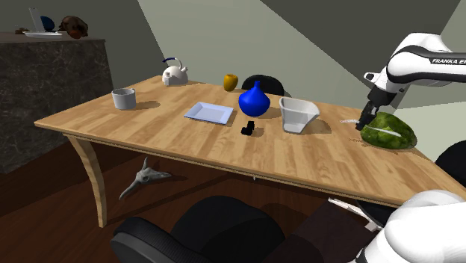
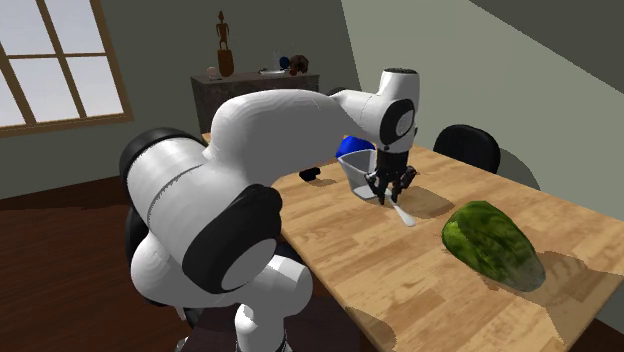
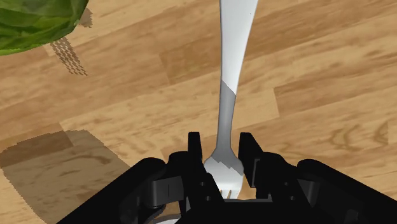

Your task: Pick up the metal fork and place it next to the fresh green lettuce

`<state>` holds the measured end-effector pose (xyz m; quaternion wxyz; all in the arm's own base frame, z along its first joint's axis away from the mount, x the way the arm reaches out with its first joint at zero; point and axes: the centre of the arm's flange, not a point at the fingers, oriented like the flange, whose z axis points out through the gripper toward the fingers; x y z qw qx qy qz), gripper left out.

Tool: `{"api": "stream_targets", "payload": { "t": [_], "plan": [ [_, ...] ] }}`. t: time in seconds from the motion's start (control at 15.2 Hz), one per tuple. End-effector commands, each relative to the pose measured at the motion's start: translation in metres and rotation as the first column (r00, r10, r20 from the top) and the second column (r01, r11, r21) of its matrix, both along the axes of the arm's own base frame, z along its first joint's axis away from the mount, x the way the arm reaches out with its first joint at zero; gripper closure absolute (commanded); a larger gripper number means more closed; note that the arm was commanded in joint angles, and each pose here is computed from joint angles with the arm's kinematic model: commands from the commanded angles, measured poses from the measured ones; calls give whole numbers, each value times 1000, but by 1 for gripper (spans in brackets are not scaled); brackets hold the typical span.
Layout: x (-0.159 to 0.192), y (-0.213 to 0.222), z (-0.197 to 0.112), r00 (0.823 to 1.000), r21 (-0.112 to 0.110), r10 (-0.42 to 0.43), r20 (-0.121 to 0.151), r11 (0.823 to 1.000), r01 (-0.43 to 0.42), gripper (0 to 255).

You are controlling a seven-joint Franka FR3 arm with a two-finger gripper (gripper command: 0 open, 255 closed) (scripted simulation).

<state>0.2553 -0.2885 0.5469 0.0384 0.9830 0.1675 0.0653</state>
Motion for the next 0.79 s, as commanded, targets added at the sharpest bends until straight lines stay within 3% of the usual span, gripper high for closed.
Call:
{"api": "stream_targets", "payload": {
  "t": [0.0,0.73],
  "plan": [
    [1,0,-10,1000,0,0,1,1000,0,255],
    [1,0,-68,1000,0,0,1,1000,0,255]
  ]
}}
